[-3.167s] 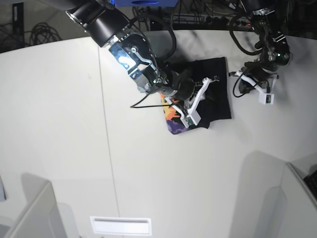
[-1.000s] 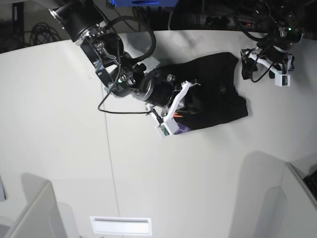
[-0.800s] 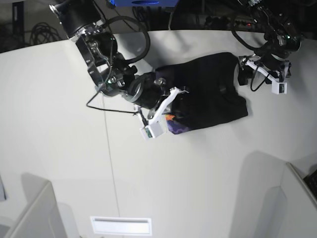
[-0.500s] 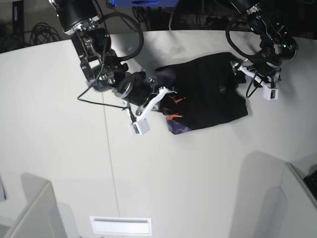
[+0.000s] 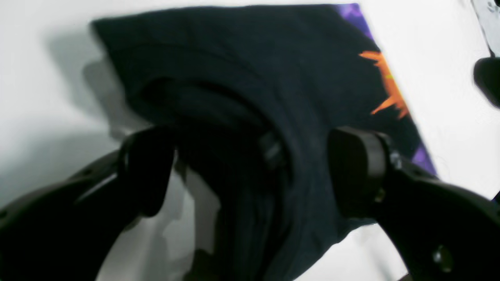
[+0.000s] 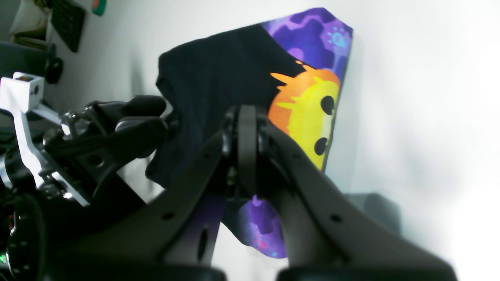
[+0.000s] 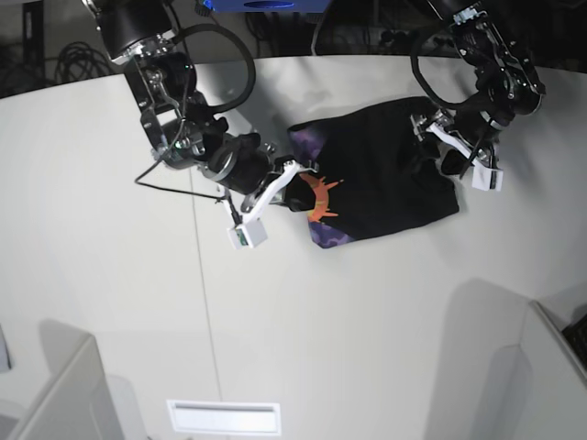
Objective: Fold the T-shirt properly
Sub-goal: 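Lift and flip the folded bundle with the right gripper, exposing the sun print, then grasp the bundle with the left gripper and rotate it upright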
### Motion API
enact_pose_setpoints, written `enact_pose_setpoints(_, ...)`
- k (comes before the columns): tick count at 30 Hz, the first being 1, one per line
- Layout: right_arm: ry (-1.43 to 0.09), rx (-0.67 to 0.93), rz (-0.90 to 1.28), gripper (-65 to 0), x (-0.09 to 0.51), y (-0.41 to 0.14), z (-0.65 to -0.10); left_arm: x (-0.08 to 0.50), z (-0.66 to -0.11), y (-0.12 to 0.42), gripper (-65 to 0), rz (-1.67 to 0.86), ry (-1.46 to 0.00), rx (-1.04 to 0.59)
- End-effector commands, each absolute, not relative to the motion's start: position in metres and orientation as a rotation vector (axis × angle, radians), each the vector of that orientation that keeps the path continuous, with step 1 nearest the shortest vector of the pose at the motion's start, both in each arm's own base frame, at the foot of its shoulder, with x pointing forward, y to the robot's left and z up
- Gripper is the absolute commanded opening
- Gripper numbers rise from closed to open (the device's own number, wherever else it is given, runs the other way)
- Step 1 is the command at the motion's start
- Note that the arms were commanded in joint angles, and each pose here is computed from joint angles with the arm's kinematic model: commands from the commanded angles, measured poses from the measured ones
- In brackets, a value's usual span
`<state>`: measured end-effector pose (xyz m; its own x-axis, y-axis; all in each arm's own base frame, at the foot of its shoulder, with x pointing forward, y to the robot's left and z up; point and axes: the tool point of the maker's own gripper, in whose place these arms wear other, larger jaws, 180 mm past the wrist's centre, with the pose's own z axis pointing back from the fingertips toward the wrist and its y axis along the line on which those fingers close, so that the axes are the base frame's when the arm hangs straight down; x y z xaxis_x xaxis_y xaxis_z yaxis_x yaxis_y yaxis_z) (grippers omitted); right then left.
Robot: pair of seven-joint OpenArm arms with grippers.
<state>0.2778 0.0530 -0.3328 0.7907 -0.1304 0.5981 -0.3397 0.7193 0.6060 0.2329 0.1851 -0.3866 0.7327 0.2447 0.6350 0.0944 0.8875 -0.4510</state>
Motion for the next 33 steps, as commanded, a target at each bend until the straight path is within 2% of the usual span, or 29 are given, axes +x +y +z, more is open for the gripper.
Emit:
enact_pose_setpoints(1,-0.713,0.801,0.128,-65.0,0.287,0.056,-0.317,0.240,-0.381,0.183,-5.8,0.077,-0.780,-0.502)
enact_pose_setpoints(7,-0.720,0.802,0.125,-65.0,0.287,0.055,-0.316,0.249,-0.398,0.176,-5.8,0.115,-0.745,-0.557)
enact_pose_setpoints(12,-0.708,0.798,0.120,-65.0,0.284,0.055,-0.321,0.258,-0.408,0.148,-5.8,0.071,-0.698,-0.627)
enact_pose_setpoints(14,-0.712,0.773,0.085,-65.0,0.287,0.040,-0.326,0.257,-0.410,0.145,-6.3,0.064,-0.690,-0.634)
enact_pose_setpoints(16,-0.714,0.755,0.039,-65.0,0.289,0.026,-0.331,0.256,-0.411,0.146,-13.2,0.068,-0.686,-0.632)
enact_pose_setpoints(20,-0.735,0.703,-0.075,-65.0,0.295,-0.014,-0.338,0.252,-0.421,0.153,-46.2,0.037,-0.641,-0.557)
enact_pose_setpoints(23,-0.745,0.662,-0.150,-65.0,0.296,-0.041,-0.344,0.251,-0.428,0.158,-64.7,0.011,-0.607,-0.501)
enact_pose_setpoints(27,-0.751,0.617,-0.226,-65.0,0.292,-0.071,-0.353,0.254,-0.430,0.161,-65.0,-0.040,-0.582,-0.447)
enact_pose_setpoints(33,-0.786,0.582,-0.241,-65.0,0.281,-0.104,-0.357,0.264,-0.426,0.150,-65.0,-0.262,-0.535,-0.396)
